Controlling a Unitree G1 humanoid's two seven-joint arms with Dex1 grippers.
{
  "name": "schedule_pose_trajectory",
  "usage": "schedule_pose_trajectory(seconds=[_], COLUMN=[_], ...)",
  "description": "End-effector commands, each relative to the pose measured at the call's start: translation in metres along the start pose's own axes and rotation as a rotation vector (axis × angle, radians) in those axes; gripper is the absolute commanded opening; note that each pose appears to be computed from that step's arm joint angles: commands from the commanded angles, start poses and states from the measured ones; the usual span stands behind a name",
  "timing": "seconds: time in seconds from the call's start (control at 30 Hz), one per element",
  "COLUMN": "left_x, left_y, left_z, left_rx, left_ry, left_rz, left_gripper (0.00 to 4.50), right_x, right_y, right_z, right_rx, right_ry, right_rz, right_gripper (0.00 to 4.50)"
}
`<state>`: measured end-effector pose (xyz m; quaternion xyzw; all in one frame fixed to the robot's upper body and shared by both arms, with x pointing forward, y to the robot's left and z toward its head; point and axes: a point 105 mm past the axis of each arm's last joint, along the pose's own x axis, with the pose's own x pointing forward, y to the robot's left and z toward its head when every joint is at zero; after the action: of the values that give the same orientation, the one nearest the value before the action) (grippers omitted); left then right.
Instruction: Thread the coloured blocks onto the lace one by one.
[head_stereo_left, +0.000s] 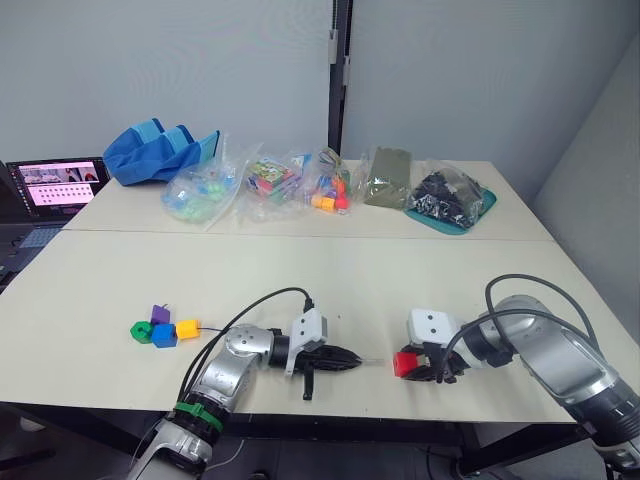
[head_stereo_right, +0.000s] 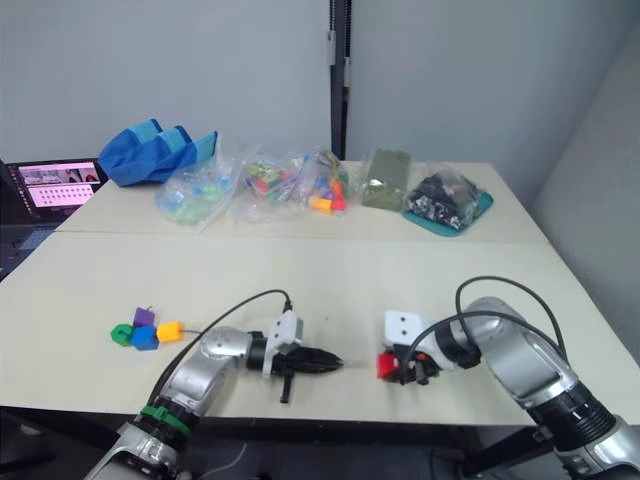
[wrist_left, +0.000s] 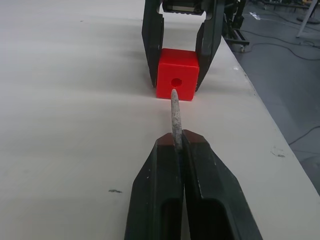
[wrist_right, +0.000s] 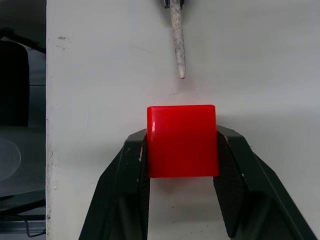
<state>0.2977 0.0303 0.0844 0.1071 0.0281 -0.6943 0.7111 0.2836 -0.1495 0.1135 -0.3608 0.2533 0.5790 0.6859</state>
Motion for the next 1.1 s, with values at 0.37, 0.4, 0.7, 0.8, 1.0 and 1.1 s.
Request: schedule_pose_trajectory(seconds=[0.37, 0.4, 0.7, 0.8, 1.0, 1.1], left_x=[0.018, 0.018, 0.024, 0.023, 0.018, 0.014], left_y=[-0.006, -0.006, -0.002, -0.002, 0.000, 0.002], left_z=[0.004, 0.004, 0.006, 0.006, 0.010, 0.010], left_rx=[0.017, 0.015, 0.025, 0.022, 0.021, 0.023], left_ry=[0.011, 0.008, 0.011, 0.014, 0.012, 0.020], left_rz=[-0.045, -0.045, -0.031, -0.031, -0.023, -0.010], left_gripper=[0.00, 0.00, 0.00, 0.00, 0.00, 0.00], right_x=[0.002, 0.002, 0.006, 0.011, 0.025, 0.030], right_y=[0.006, 0.006, 0.006, 0.006, 0.006, 0.005], right_z=[0.004, 0.004, 0.011, 0.017, 0.031, 0.038], right_rx=[0.001, 0.001, 0.001, -0.004, -0.026, -0.031], right_ry=[-0.009, -0.010, -0.029, -0.044, -0.079, -0.093], right_rz=[-0.003, -0.006, -0.010, -0.007, 0.012, 0.015], right_gripper=[1.19, 1.19, 1.19, 1.19, 1.19, 1.19])
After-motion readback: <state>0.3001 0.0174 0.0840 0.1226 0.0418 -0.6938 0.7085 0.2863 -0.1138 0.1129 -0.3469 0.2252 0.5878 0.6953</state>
